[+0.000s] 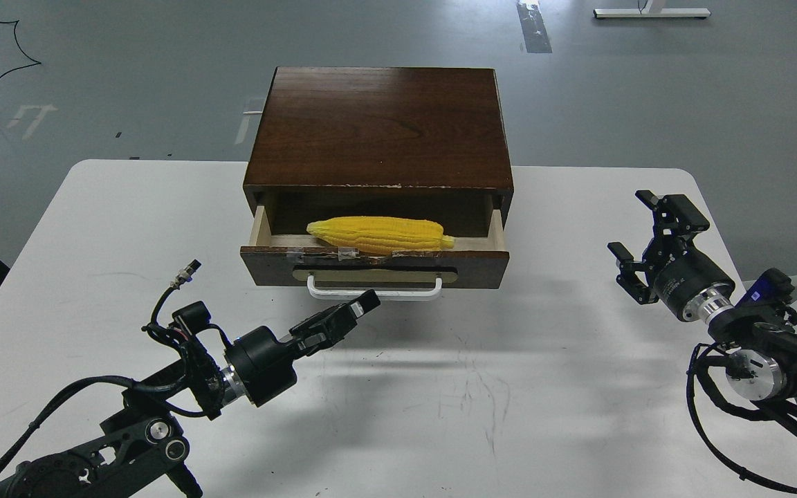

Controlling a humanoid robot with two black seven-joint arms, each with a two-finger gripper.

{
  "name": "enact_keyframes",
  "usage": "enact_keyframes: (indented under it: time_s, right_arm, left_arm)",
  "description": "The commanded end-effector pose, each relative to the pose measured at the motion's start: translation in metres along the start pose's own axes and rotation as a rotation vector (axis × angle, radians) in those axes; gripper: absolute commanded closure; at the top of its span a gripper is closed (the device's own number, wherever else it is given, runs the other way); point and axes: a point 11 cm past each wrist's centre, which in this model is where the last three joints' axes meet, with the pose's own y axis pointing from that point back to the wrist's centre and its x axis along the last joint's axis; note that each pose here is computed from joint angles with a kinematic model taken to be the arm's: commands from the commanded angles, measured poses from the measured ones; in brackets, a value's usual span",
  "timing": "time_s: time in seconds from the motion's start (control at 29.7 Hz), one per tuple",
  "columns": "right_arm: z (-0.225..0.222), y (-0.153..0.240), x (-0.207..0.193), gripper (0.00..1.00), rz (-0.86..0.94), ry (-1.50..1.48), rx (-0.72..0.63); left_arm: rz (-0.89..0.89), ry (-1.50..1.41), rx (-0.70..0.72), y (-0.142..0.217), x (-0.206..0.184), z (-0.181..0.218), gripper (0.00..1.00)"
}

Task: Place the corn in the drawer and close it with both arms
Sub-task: 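Push the drawer closed into the box with the left gripper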

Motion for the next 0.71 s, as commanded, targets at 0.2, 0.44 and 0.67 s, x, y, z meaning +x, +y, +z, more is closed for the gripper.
enact_keyframes:
  time_s: [0.2,0.44,0.67]
  right_arm:
    - [0.000,0.000,0.000,0.00,0.000,0.000,0.001]
    - [-0.001,0.000,0.001,0.00,0.004,0.001,0.001]
    - [0.002,0.002,0.002,0.00,0.007,-0.002,-0.002]
  left_arm:
    - [0.009,-0.029,0.033,-0.003,0.013,-0.014,1.00]
    - [0.021,-0.049,0.036,-0.008,0.023,-0.022,1.00]
    - [0.050,-0.090,0.055,-0.020,0.041,-0.030,1.00]
